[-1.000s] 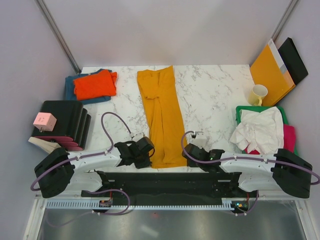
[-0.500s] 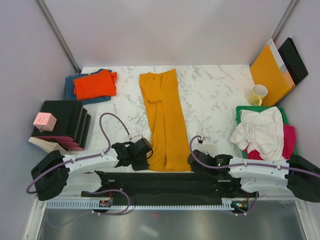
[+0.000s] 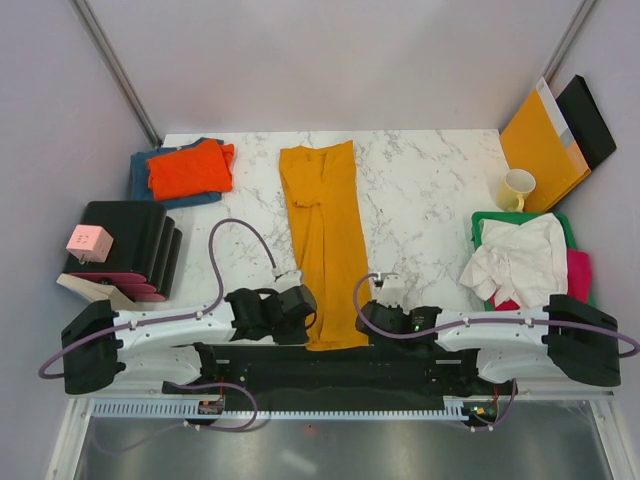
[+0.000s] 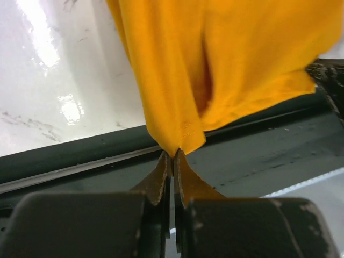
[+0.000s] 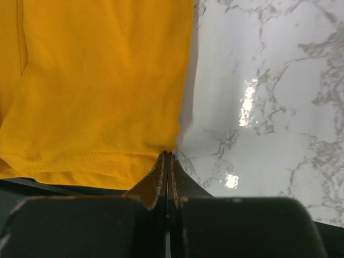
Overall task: Fold and stack the t-shirts
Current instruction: Grab the bottom of the folded rectangular tshirt with both arms, then fold the folded rectangular tshirt in 1/3 of the way
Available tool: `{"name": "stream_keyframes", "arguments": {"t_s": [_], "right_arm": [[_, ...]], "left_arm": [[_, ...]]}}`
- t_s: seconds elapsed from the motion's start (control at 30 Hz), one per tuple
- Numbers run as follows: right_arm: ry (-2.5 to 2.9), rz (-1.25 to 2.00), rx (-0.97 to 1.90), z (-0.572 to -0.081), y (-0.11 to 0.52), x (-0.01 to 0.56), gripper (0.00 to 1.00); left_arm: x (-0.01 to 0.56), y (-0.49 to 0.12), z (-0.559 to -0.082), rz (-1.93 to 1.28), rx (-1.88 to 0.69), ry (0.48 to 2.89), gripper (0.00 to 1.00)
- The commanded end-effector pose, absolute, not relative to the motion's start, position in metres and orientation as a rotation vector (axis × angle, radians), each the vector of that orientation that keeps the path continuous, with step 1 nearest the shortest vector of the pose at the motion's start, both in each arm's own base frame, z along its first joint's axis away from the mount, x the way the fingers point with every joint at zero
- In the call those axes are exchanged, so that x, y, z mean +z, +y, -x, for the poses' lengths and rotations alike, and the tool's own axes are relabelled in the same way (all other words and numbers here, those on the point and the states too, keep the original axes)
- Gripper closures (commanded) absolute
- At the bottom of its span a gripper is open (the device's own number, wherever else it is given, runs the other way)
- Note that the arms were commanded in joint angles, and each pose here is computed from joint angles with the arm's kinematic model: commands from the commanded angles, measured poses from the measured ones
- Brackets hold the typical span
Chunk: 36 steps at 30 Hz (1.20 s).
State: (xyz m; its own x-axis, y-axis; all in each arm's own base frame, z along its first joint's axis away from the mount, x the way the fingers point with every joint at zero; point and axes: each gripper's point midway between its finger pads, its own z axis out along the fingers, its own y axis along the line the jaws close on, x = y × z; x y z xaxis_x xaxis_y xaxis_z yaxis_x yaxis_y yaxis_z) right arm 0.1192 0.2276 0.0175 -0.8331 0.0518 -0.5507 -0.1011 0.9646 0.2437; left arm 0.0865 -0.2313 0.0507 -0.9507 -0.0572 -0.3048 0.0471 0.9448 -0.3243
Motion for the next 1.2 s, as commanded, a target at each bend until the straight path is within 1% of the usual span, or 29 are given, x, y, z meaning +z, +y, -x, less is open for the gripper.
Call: {"name": "stream_keyframes", "arguments": {"t_s": [0.0,0.17,0.27,0.37,0.63,0.87,1.17], "right_arm": [[2.429,0.029,0.296,-0.135,0.22,0.049,1.0],[2.36,0.03,0.268,-0.146,0.217,0.077,1.0],[2.294,0.037,0.3,-0.158,0.229,0.108,1.0],[2.259,0.055,0.302,-0.165,0.239,0.126,1.0],[2.224,0.105,0.19,-0.195,0.251,0.139,1.0],[2.204,0.07,0.145,-0.25,0.256,0.143,1.0],[2.22,-0.004,0.042,-0.336,0.242,0.131,1.0]], "left_arm": [[0.09,-0.246,-0.101,-0.009,-0.526,2.642,0.98],[0.113,-0.247,-0.114,-0.005,-0.527,2.565,0.98],[0.127,-0.25,-0.123,-0.008,-0.528,2.516,0.98],[0.139,-0.254,-0.131,-0.016,-0.523,2.479,0.98],[0.155,-0.248,-0.161,-0.005,-0.425,2.409,0.98],[0.151,-0.225,-0.212,0.051,-0.281,2.387,0.98],[0.148,-0.219,-0.288,0.057,-0.174,2.382,0.98]]}}
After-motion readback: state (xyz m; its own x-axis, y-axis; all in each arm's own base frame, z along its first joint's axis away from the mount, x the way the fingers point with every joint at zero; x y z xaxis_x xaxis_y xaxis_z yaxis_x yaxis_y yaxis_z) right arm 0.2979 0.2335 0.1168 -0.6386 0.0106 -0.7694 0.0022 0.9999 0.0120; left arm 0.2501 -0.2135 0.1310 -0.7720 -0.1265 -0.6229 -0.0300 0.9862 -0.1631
